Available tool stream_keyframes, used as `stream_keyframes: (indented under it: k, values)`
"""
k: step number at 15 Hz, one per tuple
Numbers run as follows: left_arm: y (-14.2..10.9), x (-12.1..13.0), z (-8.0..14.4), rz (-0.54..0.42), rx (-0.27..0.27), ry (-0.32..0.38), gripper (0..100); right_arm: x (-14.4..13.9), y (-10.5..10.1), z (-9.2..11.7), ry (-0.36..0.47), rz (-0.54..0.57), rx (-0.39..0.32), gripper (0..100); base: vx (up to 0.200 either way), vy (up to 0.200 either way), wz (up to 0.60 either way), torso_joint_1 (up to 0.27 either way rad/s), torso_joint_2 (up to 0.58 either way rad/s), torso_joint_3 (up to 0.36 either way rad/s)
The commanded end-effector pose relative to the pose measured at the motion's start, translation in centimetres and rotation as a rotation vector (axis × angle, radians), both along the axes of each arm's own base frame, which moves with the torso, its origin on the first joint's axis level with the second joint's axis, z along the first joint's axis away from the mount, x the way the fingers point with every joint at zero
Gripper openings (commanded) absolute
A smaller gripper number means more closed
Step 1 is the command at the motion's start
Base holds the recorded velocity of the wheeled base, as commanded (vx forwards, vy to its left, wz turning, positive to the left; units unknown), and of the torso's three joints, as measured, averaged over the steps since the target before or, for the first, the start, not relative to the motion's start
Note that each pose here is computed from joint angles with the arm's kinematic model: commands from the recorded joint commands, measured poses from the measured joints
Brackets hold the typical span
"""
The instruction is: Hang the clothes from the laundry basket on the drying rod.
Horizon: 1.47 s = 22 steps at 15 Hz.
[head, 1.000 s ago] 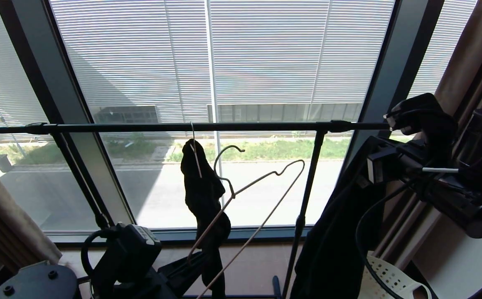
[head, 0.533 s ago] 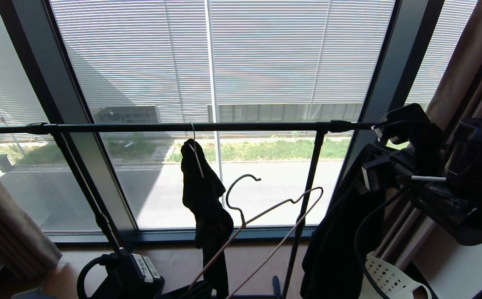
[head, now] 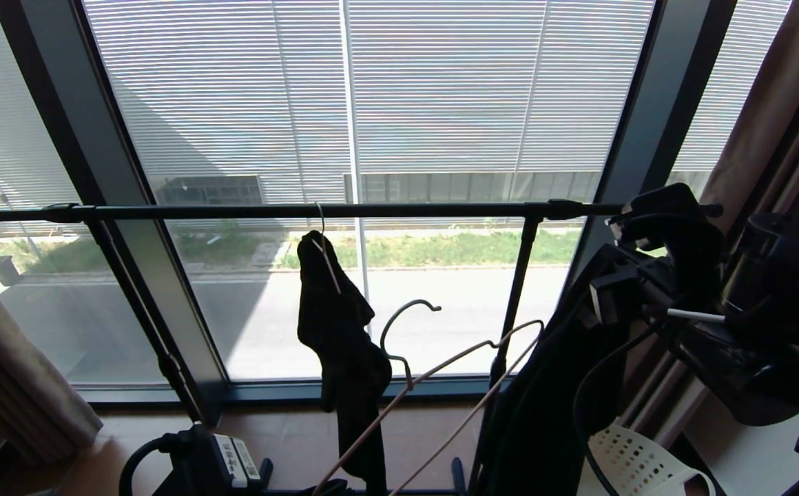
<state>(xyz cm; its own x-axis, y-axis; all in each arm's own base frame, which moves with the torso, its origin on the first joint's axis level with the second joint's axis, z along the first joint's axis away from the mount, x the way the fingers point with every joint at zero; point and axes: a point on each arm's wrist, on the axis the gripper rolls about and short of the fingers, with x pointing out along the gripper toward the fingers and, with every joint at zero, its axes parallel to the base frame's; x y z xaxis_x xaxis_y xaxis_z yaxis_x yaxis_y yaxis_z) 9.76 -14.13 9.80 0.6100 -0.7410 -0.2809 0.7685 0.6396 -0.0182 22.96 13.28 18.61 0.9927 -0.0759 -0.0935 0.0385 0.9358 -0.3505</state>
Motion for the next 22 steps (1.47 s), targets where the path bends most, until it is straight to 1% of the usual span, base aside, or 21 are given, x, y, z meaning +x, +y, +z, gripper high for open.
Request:
stream_keyframes:
  k: [1, 6, 8, 13, 15, 17, 18, 20, 22]
  values:
    - [0.0, -0.4, 0.2, -0.021, -0.009, -0.006, 0, 0.2, 0.2, -1.0, 0.02, 0.0, -0.015, 0, 0.0, 0.0, 0.0, 0.0, 0.0, 0.0]
    - [-0.2, -0.5, 0.1, -0.031, -0.005, -0.002, 0, 0.5, 0.4, -1.3, 0.028, -0.004, -0.021, 0, 0.0, 0.0, 0.0, 0.0, 0.0, 0.0]
    - [-0.2, -0.7, 0.1, -0.039, -0.006, -0.003, 0, 0.5, 0.4, -1.3, 0.025, -0.028, -0.023, 0, 0.0, 0.0, 0.0, 0.0, 0.0, 0.0]
    - [-0.4, -0.8, 0.2, -0.052, -0.007, -0.007, 0, 1.0, 0.7, -0.4, -0.004, -0.028, -0.002, 0, 0.0, 0.0, 0.0, 0.0, 0.0, 0.0]
    - [-0.4, -0.8, 0.1, -0.051, -0.009, -0.002, 0, 1.2, 1.9, -1.5, 0.026, 0.001, -0.023, 0, 0.0, 0.0, 0.0, 0.0, 0.0, 0.0]
    - [-0.4, -0.8, 0.1, -0.049, -0.007, -0.004, 0, 1.1, 2.3, -1.5, 0.013, 0.009, -0.016, 0, 0.0, 0.0, 0.0, 0.0, 0.0, 0.0]
    - [-0.7, -0.6, 0.2, -0.048, -0.013, -0.002, 0, 0.8, 2.4, -1.3, 0.004, 0.014, -0.011, 0, 0.0, 0.0, 0.0, 0.0, 0.0, 0.0]
    - [-1.6, 0.0, -0.1, -0.044, 0.001, 0.007, 0, 0.6, 2.8, -1.5, 0.011, 0.027, -0.016, 0, 0.0, 0.0, 0.0, 0.0, 0.0, 0.0]
    - [-1.6, 0.0, -0.1, -0.044, -0.01, -0.001, 0, 0.3, 3.1, -1.6, 0.011, 0.041, -0.016, 0, 0.0, 0.0, 0.0, 0.0, 0.0, 0.0]
